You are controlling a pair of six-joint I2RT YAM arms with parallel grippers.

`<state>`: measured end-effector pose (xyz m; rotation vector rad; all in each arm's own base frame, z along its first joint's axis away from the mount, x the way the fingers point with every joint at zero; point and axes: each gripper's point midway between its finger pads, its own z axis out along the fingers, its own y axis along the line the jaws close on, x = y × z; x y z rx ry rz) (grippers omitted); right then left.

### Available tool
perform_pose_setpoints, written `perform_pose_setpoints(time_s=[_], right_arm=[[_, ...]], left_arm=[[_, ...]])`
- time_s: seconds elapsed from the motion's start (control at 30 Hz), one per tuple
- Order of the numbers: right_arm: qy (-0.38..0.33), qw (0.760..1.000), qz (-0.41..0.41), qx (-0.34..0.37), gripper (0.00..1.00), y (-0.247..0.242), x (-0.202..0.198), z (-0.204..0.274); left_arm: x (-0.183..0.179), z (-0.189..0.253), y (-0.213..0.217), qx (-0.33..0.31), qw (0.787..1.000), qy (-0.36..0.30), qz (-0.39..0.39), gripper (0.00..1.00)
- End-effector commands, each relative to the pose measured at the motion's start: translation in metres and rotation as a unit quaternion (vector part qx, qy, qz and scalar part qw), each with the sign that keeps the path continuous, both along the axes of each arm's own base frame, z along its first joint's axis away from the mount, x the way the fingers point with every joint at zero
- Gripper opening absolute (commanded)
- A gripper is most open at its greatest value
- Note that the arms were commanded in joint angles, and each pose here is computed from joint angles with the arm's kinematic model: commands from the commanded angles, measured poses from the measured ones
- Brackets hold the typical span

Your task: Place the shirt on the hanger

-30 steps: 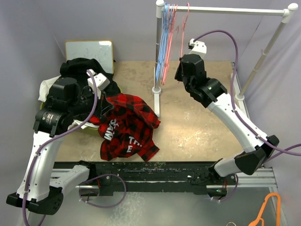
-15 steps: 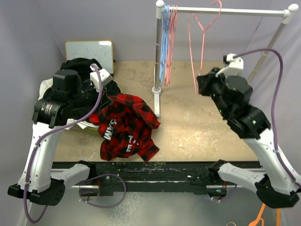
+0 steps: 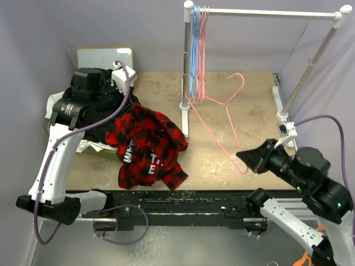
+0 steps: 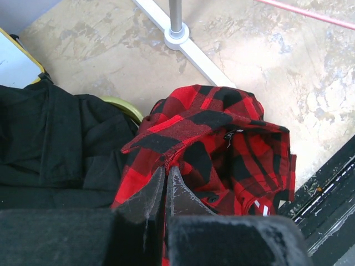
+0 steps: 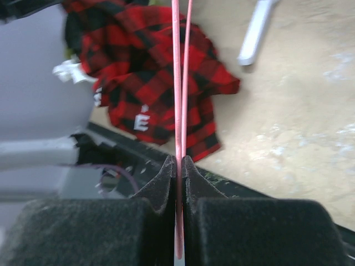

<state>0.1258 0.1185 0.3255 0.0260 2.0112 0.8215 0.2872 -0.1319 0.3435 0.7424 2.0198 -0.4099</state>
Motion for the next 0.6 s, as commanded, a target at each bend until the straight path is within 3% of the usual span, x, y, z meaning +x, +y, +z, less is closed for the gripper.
perform_pose_setpoints(time_s=[0.0, 0.27, 0.57], right_arm=[[0.030, 0.990, 0.119, 0.071, 0.00, 0.030, -0.042, -0.001], [0.022, 0.967, 0.223, 0.119, 0.00, 0.047, -0.077, 0.008], [-0.009, 0.965, 0.239, 0.108, 0.00, 0.045, -0.081, 0.024]], left_arm=[[0.018, 0.016, -0.004, 0.011, 0.999, -0.042, 0.015, 0.00], [0.020, 0.000, -0.031, 0.036, 0.999, -0.037, 0.012, 0.00], [0.022, 0.004, -0.027, 0.041, 0.998, -0.046, 0.024, 0.00]])
